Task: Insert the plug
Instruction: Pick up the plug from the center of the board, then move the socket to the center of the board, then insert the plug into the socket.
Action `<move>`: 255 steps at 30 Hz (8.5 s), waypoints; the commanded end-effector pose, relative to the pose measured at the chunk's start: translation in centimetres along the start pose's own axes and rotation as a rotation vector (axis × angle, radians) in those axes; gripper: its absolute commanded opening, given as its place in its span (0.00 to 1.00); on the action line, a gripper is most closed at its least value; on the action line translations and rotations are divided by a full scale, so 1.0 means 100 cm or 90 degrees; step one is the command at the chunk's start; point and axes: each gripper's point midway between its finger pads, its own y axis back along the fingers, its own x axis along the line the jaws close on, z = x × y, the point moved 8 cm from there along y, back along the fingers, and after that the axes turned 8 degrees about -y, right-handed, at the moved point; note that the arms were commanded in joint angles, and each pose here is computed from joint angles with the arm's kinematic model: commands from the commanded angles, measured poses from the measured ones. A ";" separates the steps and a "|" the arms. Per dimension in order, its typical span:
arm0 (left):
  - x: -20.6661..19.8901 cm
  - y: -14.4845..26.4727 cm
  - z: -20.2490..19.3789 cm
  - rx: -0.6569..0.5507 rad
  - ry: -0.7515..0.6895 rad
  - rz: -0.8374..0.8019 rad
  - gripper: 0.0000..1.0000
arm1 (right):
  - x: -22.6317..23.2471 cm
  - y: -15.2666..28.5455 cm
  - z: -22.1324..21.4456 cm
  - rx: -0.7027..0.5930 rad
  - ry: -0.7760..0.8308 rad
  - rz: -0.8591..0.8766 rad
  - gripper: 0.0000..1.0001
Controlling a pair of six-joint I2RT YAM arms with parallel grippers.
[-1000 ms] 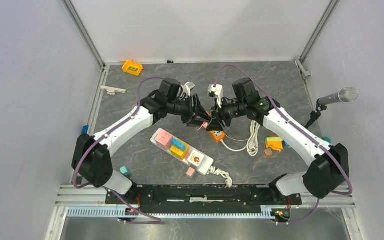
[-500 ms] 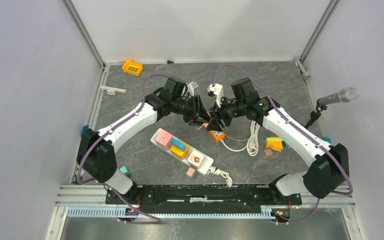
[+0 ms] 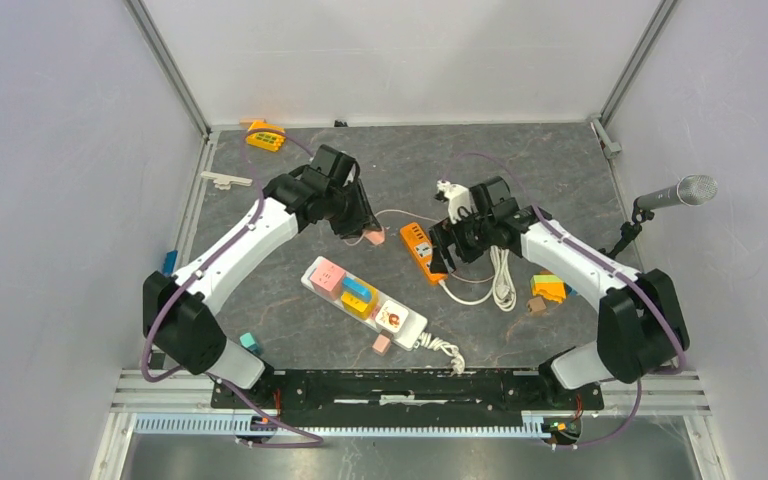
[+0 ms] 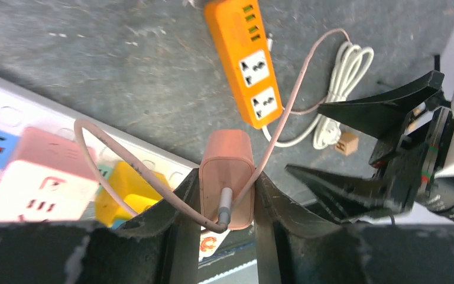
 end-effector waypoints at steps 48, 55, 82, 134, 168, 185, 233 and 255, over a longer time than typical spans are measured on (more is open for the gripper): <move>0.029 -0.060 -0.023 -0.021 0.088 0.380 0.02 | -0.042 -0.013 -0.020 -0.016 -0.234 -0.035 0.89; 0.033 -0.089 -0.024 0.007 0.084 0.442 0.02 | -0.046 -0.007 -0.027 -0.002 -0.232 -0.062 0.87; -0.058 -0.157 0.032 -0.057 -0.024 0.205 0.02 | -0.009 -0.024 -0.053 0.138 -0.244 0.170 0.58; -0.067 -0.167 -0.011 -0.116 -0.140 0.154 0.02 | -0.057 0.043 -0.022 -0.094 -0.235 -0.072 0.98; -0.039 -0.214 -0.071 0.010 -0.218 0.300 0.02 | -0.060 0.043 -0.031 -0.087 -0.242 -0.089 0.98; -0.017 -0.232 -0.128 0.105 -0.233 0.349 0.02 | -0.062 0.044 -0.037 -0.093 -0.249 -0.102 0.98; 0.017 -0.243 -0.180 0.232 -0.231 0.367 0.12 | -0.056 0.048 -0.037 -0.160 -0.255 -0.099 0.98; 0.008 -0.243 -0.172 0.235 -0.262 0.374 0.21 | -0.059 0.050 -0.028 -0.163 -0.245 -0.107 0.98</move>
